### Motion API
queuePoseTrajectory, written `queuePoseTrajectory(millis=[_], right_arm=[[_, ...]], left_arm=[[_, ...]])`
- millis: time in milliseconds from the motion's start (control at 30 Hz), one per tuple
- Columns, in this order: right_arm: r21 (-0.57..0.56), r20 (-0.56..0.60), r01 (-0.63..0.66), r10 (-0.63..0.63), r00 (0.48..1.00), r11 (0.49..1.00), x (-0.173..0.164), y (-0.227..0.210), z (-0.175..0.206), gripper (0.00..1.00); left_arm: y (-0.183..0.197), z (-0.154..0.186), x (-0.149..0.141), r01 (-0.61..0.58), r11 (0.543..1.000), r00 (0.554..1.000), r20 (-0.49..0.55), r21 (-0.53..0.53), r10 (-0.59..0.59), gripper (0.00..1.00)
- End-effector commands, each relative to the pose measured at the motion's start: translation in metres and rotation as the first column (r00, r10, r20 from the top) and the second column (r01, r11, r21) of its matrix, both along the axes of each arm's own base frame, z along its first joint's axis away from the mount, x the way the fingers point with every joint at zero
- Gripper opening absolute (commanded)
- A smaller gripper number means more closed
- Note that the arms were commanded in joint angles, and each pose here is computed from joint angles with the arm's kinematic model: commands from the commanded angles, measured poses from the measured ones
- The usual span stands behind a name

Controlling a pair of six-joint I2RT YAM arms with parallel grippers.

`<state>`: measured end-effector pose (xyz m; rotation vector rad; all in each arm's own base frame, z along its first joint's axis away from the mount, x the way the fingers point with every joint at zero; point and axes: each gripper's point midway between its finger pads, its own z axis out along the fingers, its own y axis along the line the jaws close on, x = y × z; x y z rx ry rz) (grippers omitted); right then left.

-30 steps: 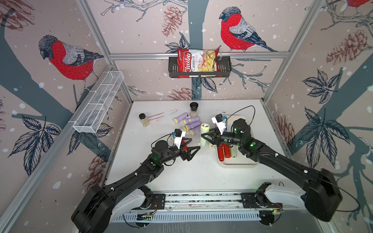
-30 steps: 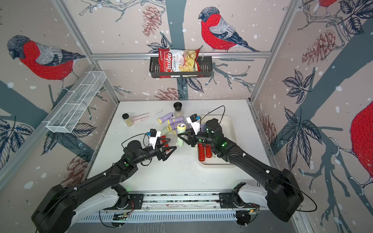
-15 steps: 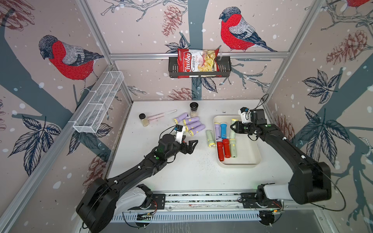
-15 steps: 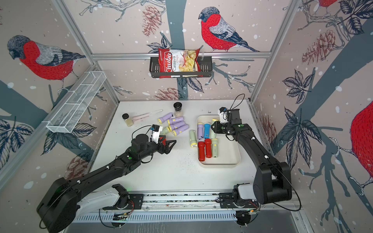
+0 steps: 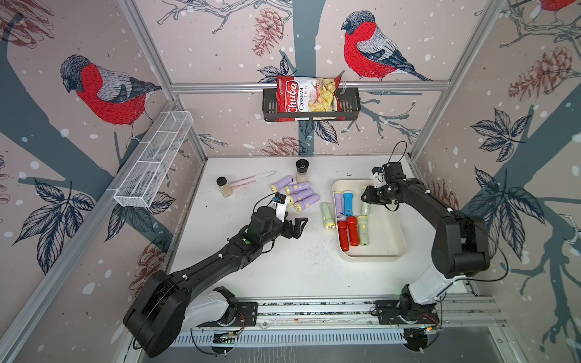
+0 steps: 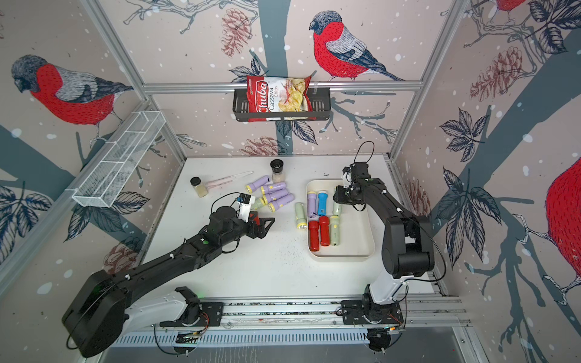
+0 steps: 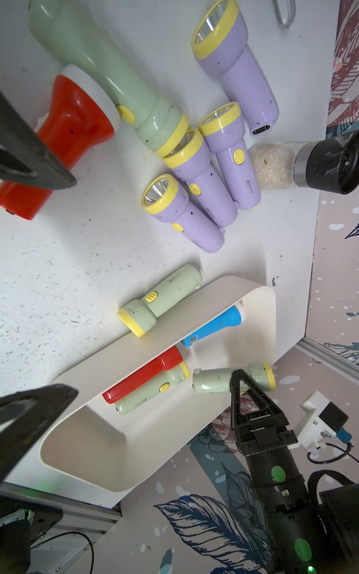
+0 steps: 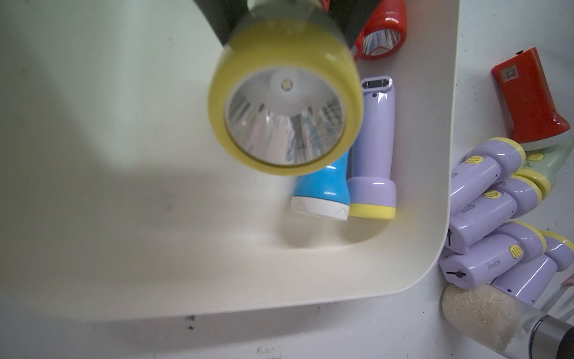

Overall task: Put the flashlights into the storage boxes
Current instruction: Place the flashlight at the storage box.

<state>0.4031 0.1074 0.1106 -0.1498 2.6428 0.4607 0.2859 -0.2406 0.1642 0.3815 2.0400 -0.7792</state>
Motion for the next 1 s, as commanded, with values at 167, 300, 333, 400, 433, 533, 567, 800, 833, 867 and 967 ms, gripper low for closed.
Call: queuePoseTrajectory(millis=[167, 300, 333, 400, 433, 533, 567, 800, 833, 867, 967], right_arm=[[0.028, -0.037, -0.033, 0.034, 0.999, 0.999, 0.015, 0.011, -0.020, 0.32], [0.030, -0.059, -0.029, 0.030, 0.998, 0.999, 0.019, 0.012, -0.031, 0.33], [0.033, -0.063, -0.029, 0.031, 0.998, 0.999, 0.020, 0.012, -0.033, 0.33], [0.038, -0.075, -0.029, 0.032, 0.997, 0.999, 0.020, 0.013, -0.038, 0.34], [0.040, -0.082, -0.028, 0.031, 0.996, 0.999, 0.020, 0.014, -0.040, 0.35], [0.044, -0.096, -0.027, 0.031, 0.995, 0.999, 0.020, 0.015, -0.046, 0.39], [0.044, -0.100, -0.026, 0.030, 0.995, 0.999, 0.020, 0.015, -0.047, 0.41], [0.063, -0.095, -0.018, 0.024, 0.995, 0.998, 0.023, 0.018, -0.050, 0.56], [0.067, -0.094, -0.018, 0.024, 0.995, 0.998, 0.023, 0.019, -0.050, 0.57], [0.070, -0.095, -0.018, 0.024, 0.995, 0.997, 0.023, 0.020, -0.050, 0.58], [0.074, -0.088, -0.022, 0.029, 0.996, 0.997, 0.023, 0.022, -0.048, 0.59]], left_arm=[[0.000, -0.001, 0.003, -0.005, 1.000, 1.000, 0.004, 0.013, 0.005, 0.97], [0.001, -0.002, 0.004, -0.009, 1.000, 1.000, 0.005, 0.019, 0.009, 0.96], [0.001, -0.003, 0.004, -0.011, 1.000, 1.000, 0.005, 0.020, 0.011, 0.97], [0.000, -0.003, 0.004, -0.009, 1.000, 1.000, 0.004, 0.020, 0.009, 0.97], [0.000, -0.003, 0.004, -0.009, 1.000, 1.000, 0.003, 0.019, 0.009, 0.97], [-0.001, -0.004, 0.005, -0.007, 1.000, 1.000, 0.001, 0.018, 0.007, 0.96], [-0.001, -0.004, 0.005, -0.006, 1.000, 1.000, 0.001, 0.017, 0.006, 0.96], [-0.003, -0.003, 0.008, -0.012, 1.000, 1.000, -0.012, 0.006, 0.012, 0.97], [-0.004, -0.003, 0.008, -0.013, 1.000, 1.000, -0.016, 0.000, 0.013, 0.97], [-0.005, -0.003, 0.007, -0.011, 1.000, 1.000, -0.019, -0.007, 0.011, 0.96], [-0.006, -0.003, 0.008, -0.016, 1.000, 0.999, -0.034, -0.018, 0.016, 0.96]])
